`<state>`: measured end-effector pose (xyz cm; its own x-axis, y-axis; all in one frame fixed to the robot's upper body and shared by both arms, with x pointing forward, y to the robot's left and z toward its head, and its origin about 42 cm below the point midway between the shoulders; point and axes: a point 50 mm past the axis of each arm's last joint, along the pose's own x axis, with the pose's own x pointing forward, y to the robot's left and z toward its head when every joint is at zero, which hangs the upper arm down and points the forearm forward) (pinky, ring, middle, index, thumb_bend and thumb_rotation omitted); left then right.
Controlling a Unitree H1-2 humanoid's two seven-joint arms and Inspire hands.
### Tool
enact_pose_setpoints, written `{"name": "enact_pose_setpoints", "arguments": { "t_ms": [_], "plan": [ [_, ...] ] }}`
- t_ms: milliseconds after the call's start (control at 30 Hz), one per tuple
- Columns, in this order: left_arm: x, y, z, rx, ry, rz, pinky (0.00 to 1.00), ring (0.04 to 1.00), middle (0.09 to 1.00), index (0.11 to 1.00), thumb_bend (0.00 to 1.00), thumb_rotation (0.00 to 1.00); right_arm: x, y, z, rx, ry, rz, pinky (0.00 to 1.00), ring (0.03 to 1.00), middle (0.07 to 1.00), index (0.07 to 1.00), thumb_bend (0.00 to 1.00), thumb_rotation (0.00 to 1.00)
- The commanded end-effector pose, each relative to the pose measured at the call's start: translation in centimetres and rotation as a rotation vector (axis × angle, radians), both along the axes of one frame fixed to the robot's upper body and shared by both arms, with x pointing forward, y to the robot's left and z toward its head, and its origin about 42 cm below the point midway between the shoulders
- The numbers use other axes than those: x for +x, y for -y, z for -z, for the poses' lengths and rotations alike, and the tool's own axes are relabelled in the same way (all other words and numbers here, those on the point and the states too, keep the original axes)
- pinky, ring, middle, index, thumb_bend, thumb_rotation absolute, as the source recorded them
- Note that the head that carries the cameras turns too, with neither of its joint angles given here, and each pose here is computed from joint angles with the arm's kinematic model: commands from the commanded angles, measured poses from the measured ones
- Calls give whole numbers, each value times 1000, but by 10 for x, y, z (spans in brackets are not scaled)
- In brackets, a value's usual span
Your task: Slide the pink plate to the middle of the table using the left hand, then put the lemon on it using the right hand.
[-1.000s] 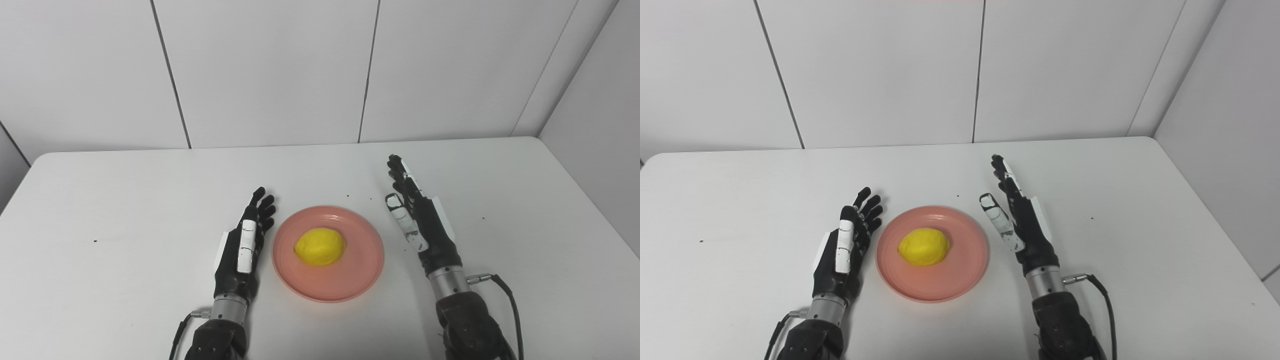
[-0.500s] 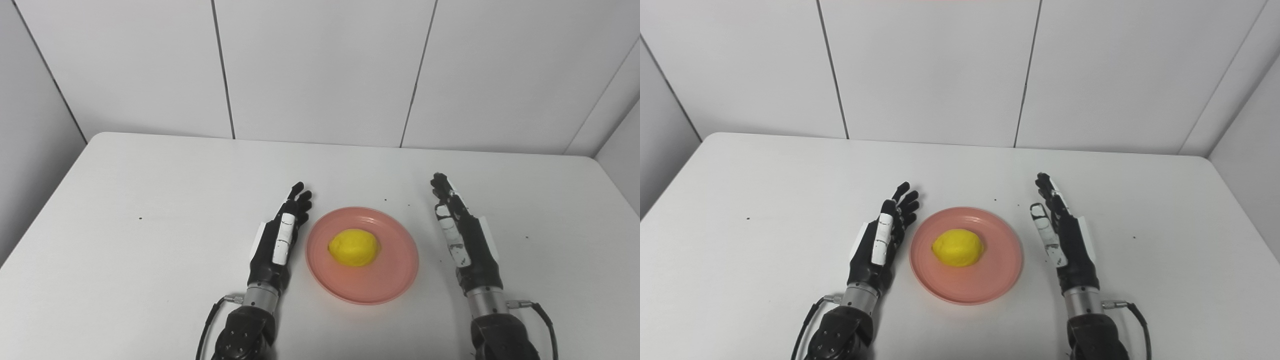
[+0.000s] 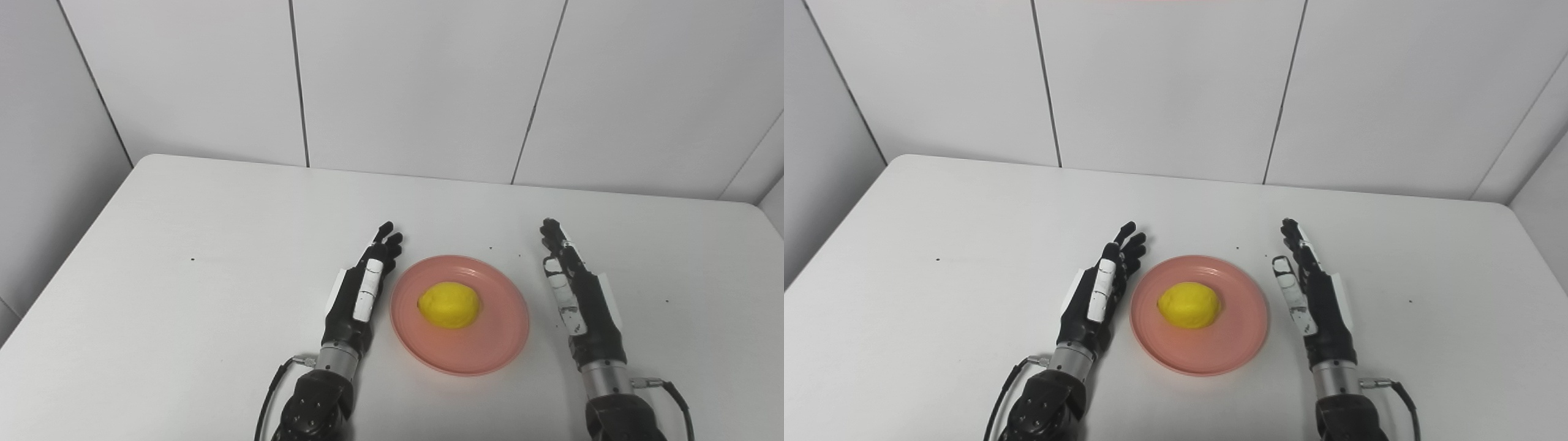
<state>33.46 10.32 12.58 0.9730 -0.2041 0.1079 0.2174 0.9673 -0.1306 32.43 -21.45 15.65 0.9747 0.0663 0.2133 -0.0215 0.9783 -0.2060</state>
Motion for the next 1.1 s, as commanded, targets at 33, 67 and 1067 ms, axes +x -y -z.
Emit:
{"name": "enact_pose_setpoints", "arguments": {
  "t_ms": [33,67,1067],
  "plan": [
    [4,1,-9,-13,53,5,954,930,927,926,776,1000,2,-5,-9,10,37,3,994,941,921,926,731,1000],
    [4,0,-10,-16,52,4,955,930,926,926,776,1000,2,-5,-7,12,33,4,997,944,921,926,734,1000],
    [4,-19,-11,-30,60,21,939,937,934,931,752,1000,7,-25,5,72,27,58,983,948,954,950,772,1000]
  ]
}}
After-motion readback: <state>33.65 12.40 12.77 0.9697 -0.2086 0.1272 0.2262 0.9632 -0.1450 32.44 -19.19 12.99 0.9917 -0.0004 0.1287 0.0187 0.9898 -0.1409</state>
